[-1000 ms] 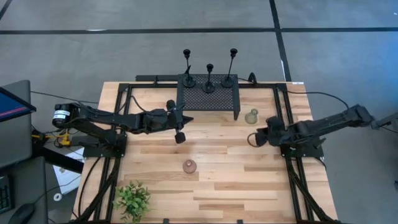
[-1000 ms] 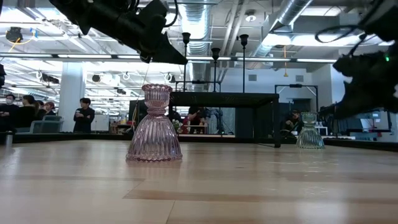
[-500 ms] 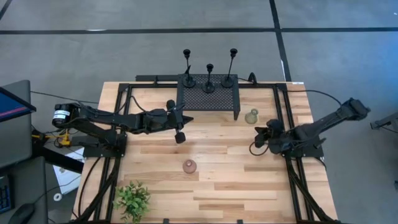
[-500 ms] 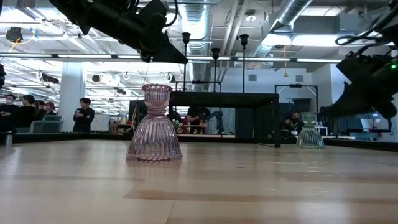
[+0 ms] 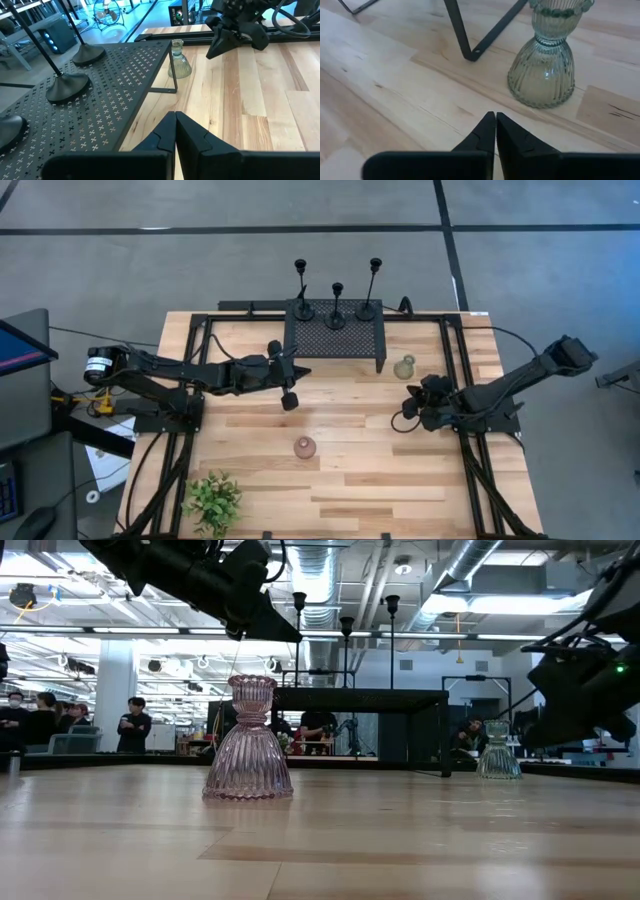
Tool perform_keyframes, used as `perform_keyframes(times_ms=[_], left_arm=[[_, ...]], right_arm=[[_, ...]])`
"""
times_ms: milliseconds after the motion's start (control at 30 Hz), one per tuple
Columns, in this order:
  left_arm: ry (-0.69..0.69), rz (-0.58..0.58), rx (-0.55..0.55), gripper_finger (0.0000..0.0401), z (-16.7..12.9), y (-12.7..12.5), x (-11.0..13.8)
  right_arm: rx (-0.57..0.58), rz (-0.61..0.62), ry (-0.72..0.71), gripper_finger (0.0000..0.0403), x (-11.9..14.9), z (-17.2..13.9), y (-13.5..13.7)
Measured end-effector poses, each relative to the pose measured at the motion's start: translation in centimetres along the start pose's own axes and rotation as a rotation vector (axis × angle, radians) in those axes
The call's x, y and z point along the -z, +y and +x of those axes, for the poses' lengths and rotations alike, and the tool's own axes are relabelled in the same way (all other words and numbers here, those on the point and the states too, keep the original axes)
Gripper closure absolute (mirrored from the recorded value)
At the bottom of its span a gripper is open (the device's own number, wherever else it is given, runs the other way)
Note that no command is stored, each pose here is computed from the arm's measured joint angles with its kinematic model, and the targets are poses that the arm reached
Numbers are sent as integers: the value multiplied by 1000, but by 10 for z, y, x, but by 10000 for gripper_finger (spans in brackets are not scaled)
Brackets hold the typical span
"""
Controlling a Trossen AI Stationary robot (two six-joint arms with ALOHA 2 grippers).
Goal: Pick & Place candle stick holders
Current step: Put the green candle holder on the shelf
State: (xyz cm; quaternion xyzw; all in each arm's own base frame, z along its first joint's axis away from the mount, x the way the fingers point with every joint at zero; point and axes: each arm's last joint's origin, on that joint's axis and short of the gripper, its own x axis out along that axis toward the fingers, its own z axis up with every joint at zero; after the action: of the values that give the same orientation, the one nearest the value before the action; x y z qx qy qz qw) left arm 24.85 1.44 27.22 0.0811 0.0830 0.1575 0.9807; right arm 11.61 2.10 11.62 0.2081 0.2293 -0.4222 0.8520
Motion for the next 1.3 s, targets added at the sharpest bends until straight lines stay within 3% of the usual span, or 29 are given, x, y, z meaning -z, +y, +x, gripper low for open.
perform_keyframes(times_ms=[167,467,567,1067,1300], left_arm=[[0,0,0,393,0,0,0],[1,0,0,393,0,0,0],[1,0,0,393,0,0,0],[2,0,0,393,0,0,0],[2,0,0,393,0,0,0]], right_arm=[[9,11,-6,343,-1,1,0],[56,58,-30,173,-7,7,-2],[87,62,-39,137,-10,11,-4],[172,49,-95,122,-31,27,-9],[135,18,-107,122,-41,33,-6]])
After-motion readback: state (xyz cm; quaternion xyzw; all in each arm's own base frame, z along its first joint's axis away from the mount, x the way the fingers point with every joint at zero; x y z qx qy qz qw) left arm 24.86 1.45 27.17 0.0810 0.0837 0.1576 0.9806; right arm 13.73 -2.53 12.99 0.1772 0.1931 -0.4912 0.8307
